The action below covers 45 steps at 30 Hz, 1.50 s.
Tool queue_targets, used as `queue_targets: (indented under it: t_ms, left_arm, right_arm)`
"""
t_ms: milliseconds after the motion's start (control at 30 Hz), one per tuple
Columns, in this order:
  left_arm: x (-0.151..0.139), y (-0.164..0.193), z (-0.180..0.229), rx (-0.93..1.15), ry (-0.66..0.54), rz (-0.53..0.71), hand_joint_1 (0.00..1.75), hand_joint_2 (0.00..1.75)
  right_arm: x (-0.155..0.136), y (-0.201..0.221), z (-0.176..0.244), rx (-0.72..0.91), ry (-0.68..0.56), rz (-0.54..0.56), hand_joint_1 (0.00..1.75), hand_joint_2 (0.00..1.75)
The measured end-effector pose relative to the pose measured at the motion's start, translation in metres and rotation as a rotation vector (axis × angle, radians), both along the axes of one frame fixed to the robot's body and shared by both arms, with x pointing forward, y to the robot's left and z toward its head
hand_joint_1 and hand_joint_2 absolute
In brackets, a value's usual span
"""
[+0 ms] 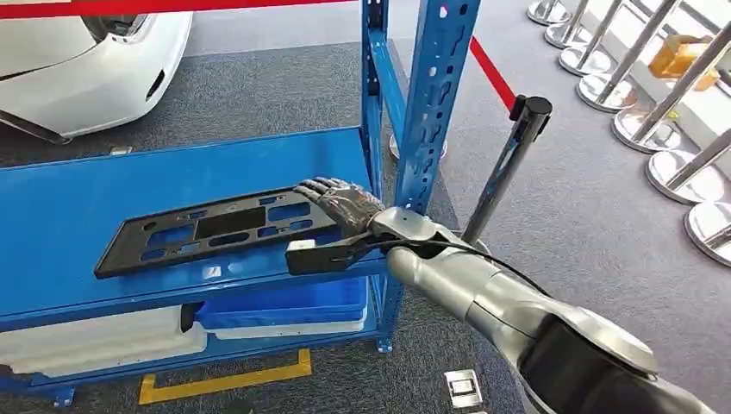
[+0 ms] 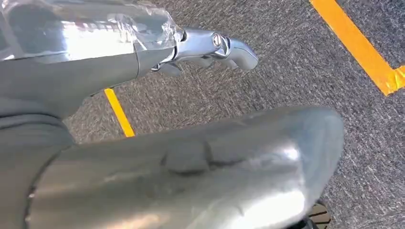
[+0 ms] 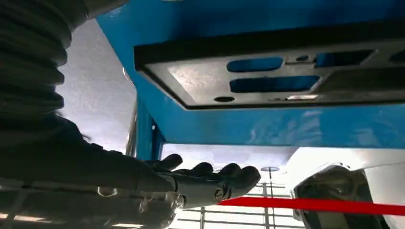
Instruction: Take the parts from the cabinet and place them on the table.
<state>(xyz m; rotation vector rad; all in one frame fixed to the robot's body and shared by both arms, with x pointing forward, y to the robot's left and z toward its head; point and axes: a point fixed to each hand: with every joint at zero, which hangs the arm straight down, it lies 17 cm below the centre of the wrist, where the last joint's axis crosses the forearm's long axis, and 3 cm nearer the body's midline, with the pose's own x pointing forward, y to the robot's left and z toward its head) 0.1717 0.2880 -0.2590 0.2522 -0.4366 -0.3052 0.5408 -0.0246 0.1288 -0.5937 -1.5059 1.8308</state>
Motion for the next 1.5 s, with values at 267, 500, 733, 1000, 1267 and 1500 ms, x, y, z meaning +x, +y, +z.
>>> queue_targets:
  t_ms: [267, 500, 733, 1000, 1267, 1500]
  left_arm:
    - [0.001, 0.000, 0.000, -0.002, -0.002, 0.002, 0.00, 0.00]
    - [0.001, 0.000, 0.000, 0.001, -0.003, 0.002, 0.00, 0.00]
    - [0.000, 0.002, 0.000, 0.012, 0.002, -0.002, 0.00, 0.00]
    - [0.003, 0.005, 0.001, 0.025, -0.009, 0.005, 0.00, 0.00]
    - [0.007, 0.008, 0.003, 0.037, -0.027, 0.006, 0.00, 0.00]
    - [0.011, 0.008, 0.004, 0.038, -0.035, 0.009, 0.00, 0.00]
  right_arm:
    - [0.004, -0.028, -0.032, -0.054, 0.071, -0.062, 0.00, 1.75]
    - [0.004, -0.038, -0.043, -0.083, 0.081, -0.063, 0.00, 1.75]
    - [0.001, -0.046, -0.055, -0.109, 0.102, -0.060, 0.00, 1.75]
    - [-0.004, -0.054, -0.072, -0.221, 0.045, -0.019, 0.21, 1.75]
    - [-0.003, -0.066, -0.082, -0.345, -0.036, 0.004, 1.75, 1.75]
    - [-0.009, -0.071, -0.095, -0.389, -0.041, 0.021, 1.75, 1.75]
